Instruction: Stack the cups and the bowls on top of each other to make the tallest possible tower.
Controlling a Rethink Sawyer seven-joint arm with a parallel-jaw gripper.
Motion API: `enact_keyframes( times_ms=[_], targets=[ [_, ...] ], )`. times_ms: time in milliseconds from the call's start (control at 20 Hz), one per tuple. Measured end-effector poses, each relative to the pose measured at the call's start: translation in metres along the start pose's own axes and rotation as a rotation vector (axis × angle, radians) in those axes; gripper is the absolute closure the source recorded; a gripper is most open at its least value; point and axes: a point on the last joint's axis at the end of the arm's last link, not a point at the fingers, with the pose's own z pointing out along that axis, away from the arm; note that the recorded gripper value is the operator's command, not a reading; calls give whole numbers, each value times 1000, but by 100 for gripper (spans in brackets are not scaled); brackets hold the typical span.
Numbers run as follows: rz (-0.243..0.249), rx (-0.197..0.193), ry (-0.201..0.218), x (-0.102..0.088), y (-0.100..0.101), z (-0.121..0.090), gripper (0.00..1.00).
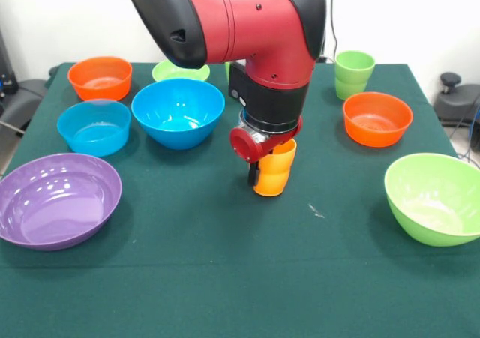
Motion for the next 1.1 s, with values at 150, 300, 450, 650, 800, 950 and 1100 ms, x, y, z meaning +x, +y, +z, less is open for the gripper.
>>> enact_keyframes(
  times_ms=[150,300,450,650,800,950,1100],
  targets=[
    [1,1,0,0,-1,0,100],
    [3,2,-2,-1,-2,0,100],
    [10,2,-2,-3,-5,2,100],
    [17,-1,9,-4,-8,4,100],
    [15,-5,18,-6,-9,4,100],
    [10,-9,21,-8,-10,4,100],
    [-11,-17,31,-11,-11,4,100]
  ],
)
